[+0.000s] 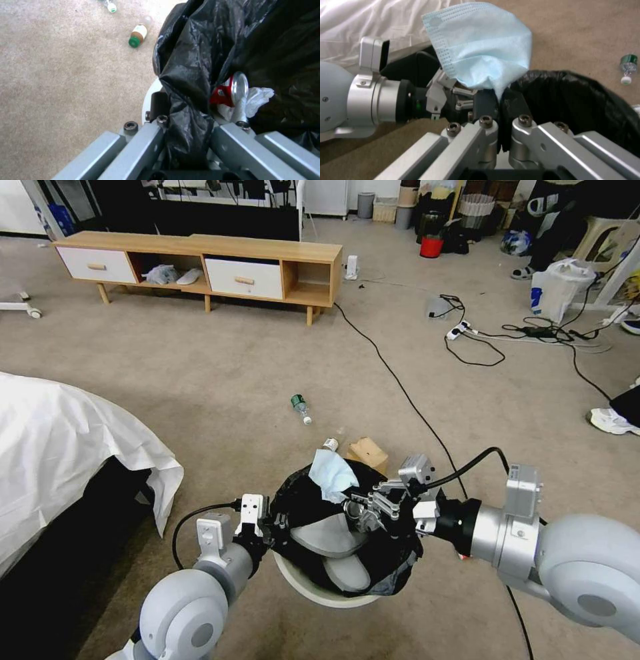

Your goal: Pick up the trash bin and place the garbage on the floor into it.

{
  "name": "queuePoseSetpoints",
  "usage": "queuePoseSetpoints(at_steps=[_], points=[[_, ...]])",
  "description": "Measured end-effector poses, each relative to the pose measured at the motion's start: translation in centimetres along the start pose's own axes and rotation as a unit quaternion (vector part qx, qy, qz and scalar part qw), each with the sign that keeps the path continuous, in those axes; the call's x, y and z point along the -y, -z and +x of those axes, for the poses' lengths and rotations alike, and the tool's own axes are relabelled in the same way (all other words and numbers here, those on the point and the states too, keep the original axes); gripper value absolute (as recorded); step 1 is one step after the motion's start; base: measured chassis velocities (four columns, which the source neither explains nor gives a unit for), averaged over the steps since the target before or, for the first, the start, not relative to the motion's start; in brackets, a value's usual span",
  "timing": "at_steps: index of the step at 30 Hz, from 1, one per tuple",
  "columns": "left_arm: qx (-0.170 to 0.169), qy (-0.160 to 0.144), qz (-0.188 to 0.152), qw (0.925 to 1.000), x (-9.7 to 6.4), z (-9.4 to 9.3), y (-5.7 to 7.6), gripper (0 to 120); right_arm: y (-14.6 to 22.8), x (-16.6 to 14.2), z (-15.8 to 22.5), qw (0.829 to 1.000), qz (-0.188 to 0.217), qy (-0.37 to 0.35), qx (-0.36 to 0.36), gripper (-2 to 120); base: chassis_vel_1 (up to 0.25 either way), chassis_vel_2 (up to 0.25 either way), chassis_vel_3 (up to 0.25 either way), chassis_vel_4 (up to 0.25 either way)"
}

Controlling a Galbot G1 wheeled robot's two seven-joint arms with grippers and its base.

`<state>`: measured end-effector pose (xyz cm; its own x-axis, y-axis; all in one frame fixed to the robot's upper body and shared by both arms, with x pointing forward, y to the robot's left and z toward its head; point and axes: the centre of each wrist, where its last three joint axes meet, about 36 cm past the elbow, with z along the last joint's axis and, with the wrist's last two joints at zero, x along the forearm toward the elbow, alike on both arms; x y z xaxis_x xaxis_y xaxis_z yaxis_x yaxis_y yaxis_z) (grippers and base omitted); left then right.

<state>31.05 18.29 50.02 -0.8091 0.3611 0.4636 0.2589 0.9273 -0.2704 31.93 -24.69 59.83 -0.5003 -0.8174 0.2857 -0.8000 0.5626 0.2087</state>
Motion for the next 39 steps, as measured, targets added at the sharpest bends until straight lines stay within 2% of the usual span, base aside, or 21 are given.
queuePoseSetpoints(at_steps=[10,13,15,17,18,19,20,22,26,28,39], points=[[0.0,-0.002,0.003,1.0,0.1,0.1,-0.1,0,-1.0,0.6,-0.4,1.0,-0.01,-0.006,-0.009,0,0.0,0.0,0.0,0.0],[0.001,-0.003,0.004,1.0,0.1,0.2,-0.1,0,-1.4,0.9,-0.7,1.0,-0.011,-0.011,-0.012,4,0.0,0.0,0.0,0.0],[0.001,-0.001,0.005,1.0,0.0,0.3,-0.1,0,-1.7,1.0,-0.8,1.0,-0.013,-0.012,-0.014,7,0.0,0.0,0.0,0.0],[0.003,-0.001,0.008,1.0,0.0,0.4,0.0,0,-2.0,1.2,-1.0,1.0,-0.016,-0.014,-0.016,19,0.0,0.0,0.0,0.0],[0.003,-0.001,0.008,1.0,0.0,0.4,0.0,0,-2.0,1.2,-1.0,1.0,-0.016,-0.014,-0.016,19,0.0,0.0,0.0,0.0],[0.004,-0.002,0.011,0.9999,-0.1,0.4,0.1,0,-2.2,1.3,-1.1,1.0,-0.017,-0.017,-0.017,25,0.0,0.0,0.0,0.0],[0.004,-0.002,0.011,0.9999,-0.1,0.4,0.1,0,-2.2,1.3,-1.1,1.0,-0.017,-0.017,-0.017,25,0.0,0.0,0.0,0.0],[0.004,-0.002,0.013,0.9999,-0.1,0.4,0.2,0,-2.4,1.5,-1.2,0.999,-0.015,-0.022,-0.018,36,0.0,0.0,0.0,0.0],[0.004,-0.002,0.015,0.9999,-0.2,0.5,0.1,0,-2.5,1.7,-1.2,0.999,-0.014,-0.024,-0.019,44,0.0,0.0,0.0,0.0],[0.004,-0.002,0.017,0.9998,-0.2,0.6,0.2,0,-2.7,1.9,-1.3,0.999,-0.015,-0.027,-0.02,53,0.0,0.0,0.0,0.0],[0.009,-0.003,0.019,0.9998,-0.3,0.7,0.4,0,-3.1,2.1,-1.5,0.999,-0.018,-0.029,-0.022,57,0.0,0.0,0.0,0.0]])
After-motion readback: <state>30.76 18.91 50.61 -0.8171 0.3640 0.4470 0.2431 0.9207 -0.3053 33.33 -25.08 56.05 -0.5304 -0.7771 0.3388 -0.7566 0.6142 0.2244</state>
